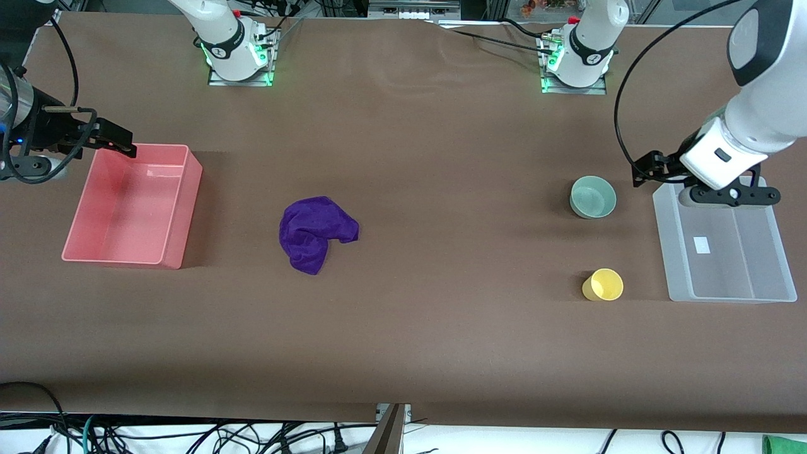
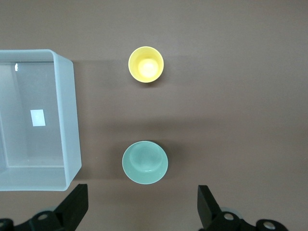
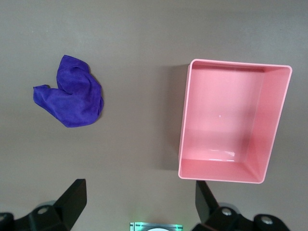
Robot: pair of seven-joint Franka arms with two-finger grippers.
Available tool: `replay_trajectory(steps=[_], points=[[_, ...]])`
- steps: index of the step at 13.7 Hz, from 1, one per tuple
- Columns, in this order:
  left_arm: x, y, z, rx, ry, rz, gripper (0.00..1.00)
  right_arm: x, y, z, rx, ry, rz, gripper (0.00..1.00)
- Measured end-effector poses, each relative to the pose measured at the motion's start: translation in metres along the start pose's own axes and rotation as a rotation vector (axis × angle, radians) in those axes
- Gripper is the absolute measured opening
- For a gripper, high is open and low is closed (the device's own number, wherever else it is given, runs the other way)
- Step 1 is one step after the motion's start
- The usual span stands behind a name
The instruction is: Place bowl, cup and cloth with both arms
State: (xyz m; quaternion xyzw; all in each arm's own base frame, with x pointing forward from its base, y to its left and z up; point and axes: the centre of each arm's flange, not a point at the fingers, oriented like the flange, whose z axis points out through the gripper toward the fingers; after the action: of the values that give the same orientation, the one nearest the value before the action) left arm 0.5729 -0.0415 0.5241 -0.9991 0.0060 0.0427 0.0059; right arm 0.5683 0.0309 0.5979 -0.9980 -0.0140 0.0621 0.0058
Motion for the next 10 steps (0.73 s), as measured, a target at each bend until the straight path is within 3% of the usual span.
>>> replay_trajectory(steps=[2, 5, 8, 10], points=[[0.005, -0.010, 0.017, -0.004, -0.042, 0.044, 1.00, 0.000, 0.000, 0.000, 0.000, -0.001, 0.000, 1.00], [0.006, -0.017, 0.047, -0.019, -0.161, 0.185, 1.00, 0.003, 0.000, 0.004, 0.000, -0.007, 0.000, 1.00], [0.014, -0.021, 0.078, -0.039, -0.225, 0.520, 1.00, 0.020, -0.008, 0.037, 0.000, -0.066, -0.015, 1.00], [0.026, -0.028, 0.105, -0.050, -0.216, 0.747, 1.00, 0.042, -0.018, 0.079, 0.001, -0.119, -0.033, 1.00]])
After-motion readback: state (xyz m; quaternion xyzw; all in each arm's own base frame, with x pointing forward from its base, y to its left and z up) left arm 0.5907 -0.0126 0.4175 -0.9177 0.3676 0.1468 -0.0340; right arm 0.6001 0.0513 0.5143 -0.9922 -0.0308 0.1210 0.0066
